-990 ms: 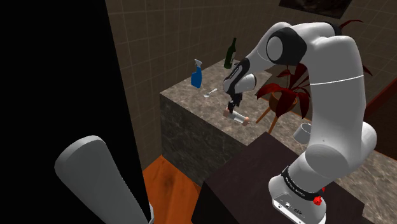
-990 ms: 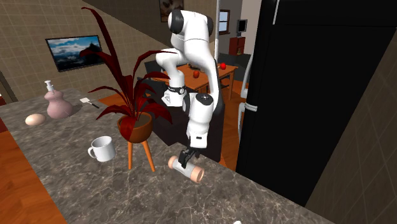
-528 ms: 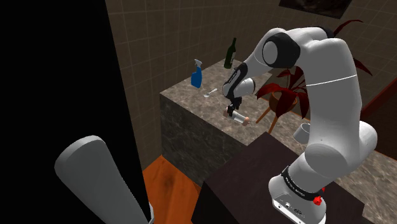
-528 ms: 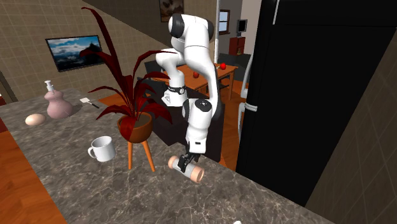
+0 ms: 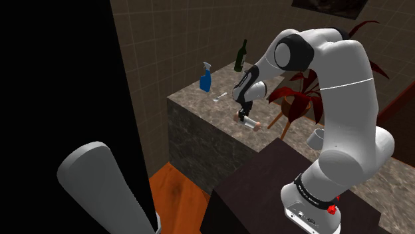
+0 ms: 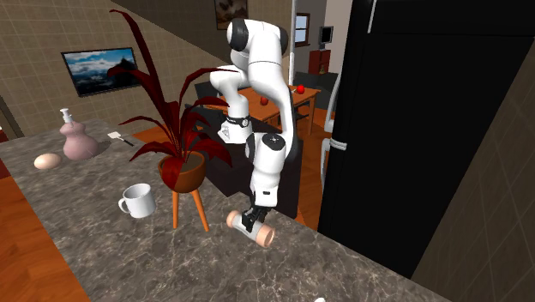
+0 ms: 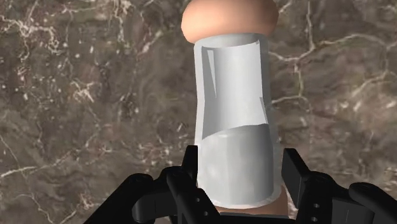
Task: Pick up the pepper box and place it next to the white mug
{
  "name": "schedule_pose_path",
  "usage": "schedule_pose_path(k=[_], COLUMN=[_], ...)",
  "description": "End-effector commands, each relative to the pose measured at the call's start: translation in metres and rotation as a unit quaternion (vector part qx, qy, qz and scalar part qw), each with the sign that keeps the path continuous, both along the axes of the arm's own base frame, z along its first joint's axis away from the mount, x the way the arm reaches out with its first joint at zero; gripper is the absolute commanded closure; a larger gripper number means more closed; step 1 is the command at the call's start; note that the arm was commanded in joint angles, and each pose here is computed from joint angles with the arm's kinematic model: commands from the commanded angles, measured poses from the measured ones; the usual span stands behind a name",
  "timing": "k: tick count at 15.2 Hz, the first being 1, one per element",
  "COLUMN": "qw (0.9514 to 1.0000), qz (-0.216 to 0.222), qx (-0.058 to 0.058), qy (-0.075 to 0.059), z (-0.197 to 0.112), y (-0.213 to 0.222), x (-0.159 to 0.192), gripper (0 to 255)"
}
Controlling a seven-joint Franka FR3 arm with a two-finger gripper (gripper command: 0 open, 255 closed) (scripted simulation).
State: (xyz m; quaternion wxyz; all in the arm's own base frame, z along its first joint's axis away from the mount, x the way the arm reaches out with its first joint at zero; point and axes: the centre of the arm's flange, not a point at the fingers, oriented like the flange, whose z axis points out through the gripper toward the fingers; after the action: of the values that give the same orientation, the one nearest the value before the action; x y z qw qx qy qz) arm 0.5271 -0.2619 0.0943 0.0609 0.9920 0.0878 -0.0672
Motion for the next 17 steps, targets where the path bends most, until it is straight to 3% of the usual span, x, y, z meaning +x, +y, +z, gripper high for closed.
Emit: schedule_pose_path(k=[1,7,17], qw=[1.0,1.0,1.0], qz=[0.0,0.0,0.0], qx=[0.001,0.001,0.001], qy=[0.002,0.002,0.002], z=[-0.002,-0.002,0.051], y=[0.001,0.001,0.001], x=[-0.001,-0.001,-0.001], gripper=[255,255,255])
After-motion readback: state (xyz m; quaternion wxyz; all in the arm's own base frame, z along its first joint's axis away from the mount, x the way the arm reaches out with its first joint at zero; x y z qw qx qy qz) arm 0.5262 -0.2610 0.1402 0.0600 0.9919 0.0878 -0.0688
